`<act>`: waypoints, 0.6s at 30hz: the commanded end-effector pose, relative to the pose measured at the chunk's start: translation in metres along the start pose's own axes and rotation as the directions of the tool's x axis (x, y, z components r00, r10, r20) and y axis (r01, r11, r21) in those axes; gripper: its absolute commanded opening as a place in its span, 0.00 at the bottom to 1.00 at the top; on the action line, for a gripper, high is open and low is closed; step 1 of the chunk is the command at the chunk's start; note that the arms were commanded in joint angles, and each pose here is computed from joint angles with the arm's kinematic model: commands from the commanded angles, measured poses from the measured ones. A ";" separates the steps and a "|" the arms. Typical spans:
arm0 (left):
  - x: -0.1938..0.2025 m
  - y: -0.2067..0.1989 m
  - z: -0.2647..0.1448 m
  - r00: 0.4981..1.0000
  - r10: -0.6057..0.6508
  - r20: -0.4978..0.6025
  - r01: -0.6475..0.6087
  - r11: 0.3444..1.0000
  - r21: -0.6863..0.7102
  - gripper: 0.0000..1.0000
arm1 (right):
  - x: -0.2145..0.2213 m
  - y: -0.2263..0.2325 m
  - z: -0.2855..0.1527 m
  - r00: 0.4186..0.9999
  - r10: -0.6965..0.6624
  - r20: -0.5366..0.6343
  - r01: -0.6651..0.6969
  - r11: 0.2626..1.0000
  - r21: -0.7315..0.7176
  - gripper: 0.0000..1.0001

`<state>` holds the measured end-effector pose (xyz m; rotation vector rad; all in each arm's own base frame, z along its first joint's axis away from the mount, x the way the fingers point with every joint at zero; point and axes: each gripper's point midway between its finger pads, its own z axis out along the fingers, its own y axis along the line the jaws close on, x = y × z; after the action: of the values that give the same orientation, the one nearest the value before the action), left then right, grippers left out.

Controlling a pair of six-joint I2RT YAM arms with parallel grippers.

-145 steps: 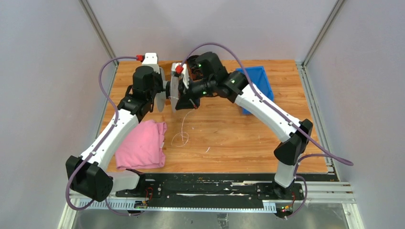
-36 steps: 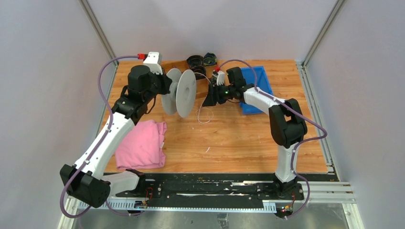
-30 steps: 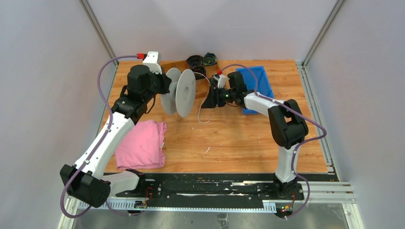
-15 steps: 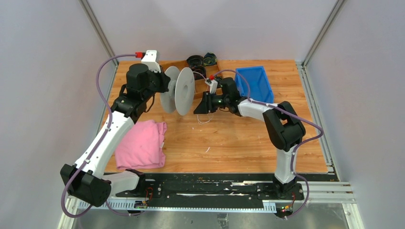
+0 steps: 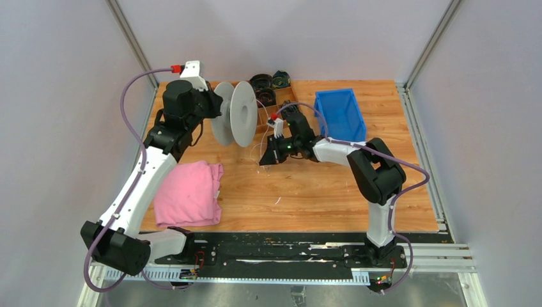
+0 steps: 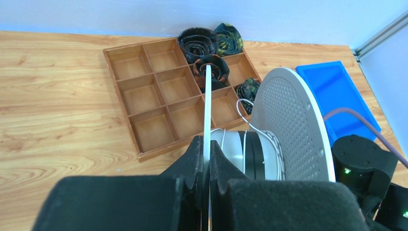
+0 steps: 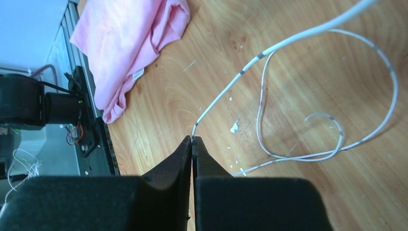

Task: Wrap the cables
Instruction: Wrap the cable around the cable reel.

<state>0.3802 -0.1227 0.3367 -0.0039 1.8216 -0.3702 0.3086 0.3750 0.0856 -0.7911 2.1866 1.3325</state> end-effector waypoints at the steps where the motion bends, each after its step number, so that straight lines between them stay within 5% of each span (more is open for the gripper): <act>1: -0.042 -0.007 -0.008 0.992 -0.054 0.113 0.052 0.998 0.022 0.00 | 0.020 0.009 0.000 0.995 -0.069 -0.066 0.070 0.997 0.015 0.01; 9: -0.045 0.009 -0.008 0.984 -0.130 0.122 0.131 0.991 -0.002 0.00 | 0.062 0.033 0.011 0.963 -0.180 -0.201 0.173 0.984 -0.050 0.01; 18: -0.048 0.039 -0.002 0.984 -0.072 0.163 0.097 0.984 -0.149 0.00 | 0.098 0.075 0.014 0.901 -0.322 -0.291 0.272 0.942 -0.198 0.01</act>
<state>0.3901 -0.0904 0.3398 -0.1679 1.8067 -0.3333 0.2135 0.3915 0.0506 -1.2732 2.1845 1.2677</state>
